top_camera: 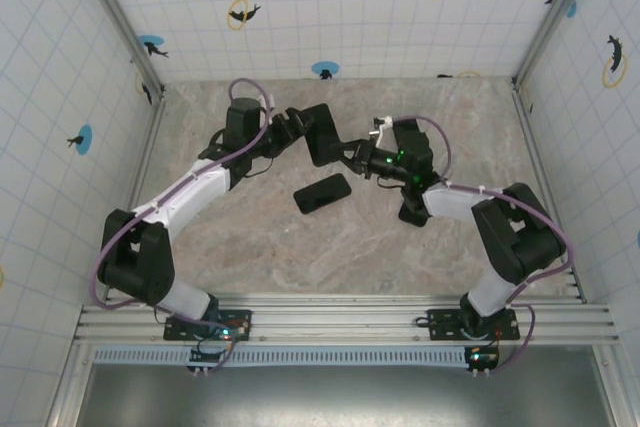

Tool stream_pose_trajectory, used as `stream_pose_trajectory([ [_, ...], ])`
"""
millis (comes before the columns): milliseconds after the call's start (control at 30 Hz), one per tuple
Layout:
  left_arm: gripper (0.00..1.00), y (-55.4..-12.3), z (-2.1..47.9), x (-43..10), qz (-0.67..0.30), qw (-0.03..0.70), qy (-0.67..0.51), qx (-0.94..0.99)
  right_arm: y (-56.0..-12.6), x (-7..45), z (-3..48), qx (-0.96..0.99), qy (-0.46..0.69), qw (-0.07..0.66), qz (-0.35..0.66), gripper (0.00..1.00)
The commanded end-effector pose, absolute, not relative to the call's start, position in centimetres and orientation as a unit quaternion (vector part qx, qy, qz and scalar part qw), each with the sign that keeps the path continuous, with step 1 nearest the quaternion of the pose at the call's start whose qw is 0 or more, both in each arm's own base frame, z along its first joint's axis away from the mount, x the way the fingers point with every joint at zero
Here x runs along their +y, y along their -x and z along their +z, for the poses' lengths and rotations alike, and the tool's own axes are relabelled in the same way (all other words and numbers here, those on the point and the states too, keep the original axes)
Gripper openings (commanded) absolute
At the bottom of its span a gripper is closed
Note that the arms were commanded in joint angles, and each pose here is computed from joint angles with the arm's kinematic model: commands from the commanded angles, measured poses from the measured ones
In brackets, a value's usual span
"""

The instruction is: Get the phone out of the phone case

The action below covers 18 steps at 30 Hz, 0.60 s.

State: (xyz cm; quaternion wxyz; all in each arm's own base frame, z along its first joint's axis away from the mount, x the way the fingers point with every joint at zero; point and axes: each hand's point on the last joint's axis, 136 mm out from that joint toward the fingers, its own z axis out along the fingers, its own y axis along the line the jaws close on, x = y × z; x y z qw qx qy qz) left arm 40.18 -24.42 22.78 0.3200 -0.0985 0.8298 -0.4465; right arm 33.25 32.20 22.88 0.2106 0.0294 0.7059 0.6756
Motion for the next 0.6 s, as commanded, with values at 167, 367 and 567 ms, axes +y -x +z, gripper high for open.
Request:
stream_pose_trajectory([
  [167,0.64,-40.1,27.8,-26.8,-0.558,0.319,0.039,0.765,-31.4,31.4,28.7,0.641,0.004,0.233,0.732,0.10],
  [367,0.49,-39.4,29.4,-27.3,-0.588,0.310,0.010,0.747,-31.1,31.4,28.8,0.637,0.000,0.216,0.740,0.11],
  [567,0.41,-38.9,29.8,-27.6,-0.606,0.298,0.000,0.738,-31.0,31.3,29.4,0.626,-0.005,0.211,0.751,0.11],
])
